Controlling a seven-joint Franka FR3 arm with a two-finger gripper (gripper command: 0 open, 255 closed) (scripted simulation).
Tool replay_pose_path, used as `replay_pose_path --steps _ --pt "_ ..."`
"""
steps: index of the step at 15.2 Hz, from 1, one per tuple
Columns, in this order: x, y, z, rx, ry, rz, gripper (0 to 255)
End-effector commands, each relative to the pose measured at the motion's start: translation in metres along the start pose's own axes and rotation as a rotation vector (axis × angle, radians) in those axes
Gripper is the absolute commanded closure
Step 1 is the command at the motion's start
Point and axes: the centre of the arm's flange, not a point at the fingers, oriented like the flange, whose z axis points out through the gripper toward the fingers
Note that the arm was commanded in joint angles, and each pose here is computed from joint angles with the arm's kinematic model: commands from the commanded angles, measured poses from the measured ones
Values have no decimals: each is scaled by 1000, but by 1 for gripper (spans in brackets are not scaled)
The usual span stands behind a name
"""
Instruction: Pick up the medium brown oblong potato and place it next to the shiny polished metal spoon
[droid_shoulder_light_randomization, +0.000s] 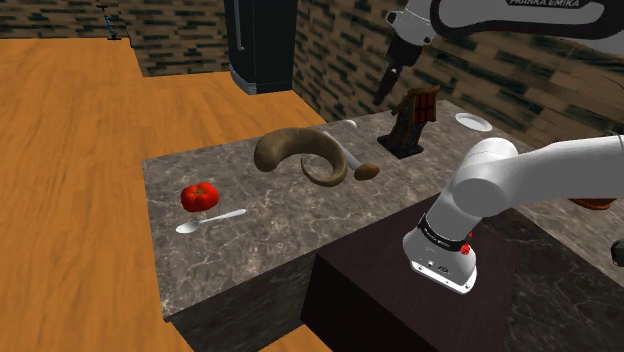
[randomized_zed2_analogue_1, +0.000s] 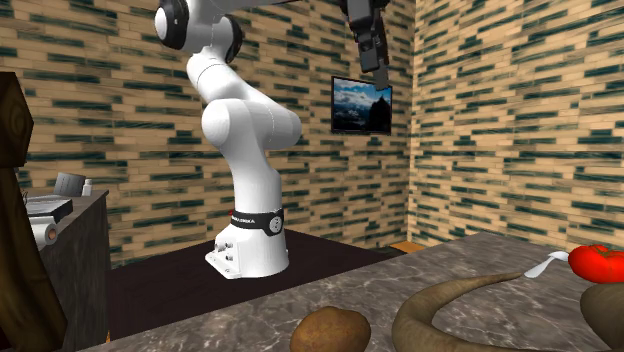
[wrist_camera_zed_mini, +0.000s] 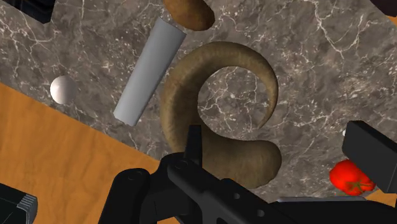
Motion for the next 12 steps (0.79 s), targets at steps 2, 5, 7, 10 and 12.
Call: replay_pose_path --steps 2,5,7,10,12 --pt "-8 7 36 -3 -13 -63 0" --pt "-17 13 73 -6 -27 -124 0" --pt "-24 18 98 -7 -36 -165 0" --pt "-34 26 135 -10 -50 -226 0" --pt "-40 32 159 -12 -60 -267 0"
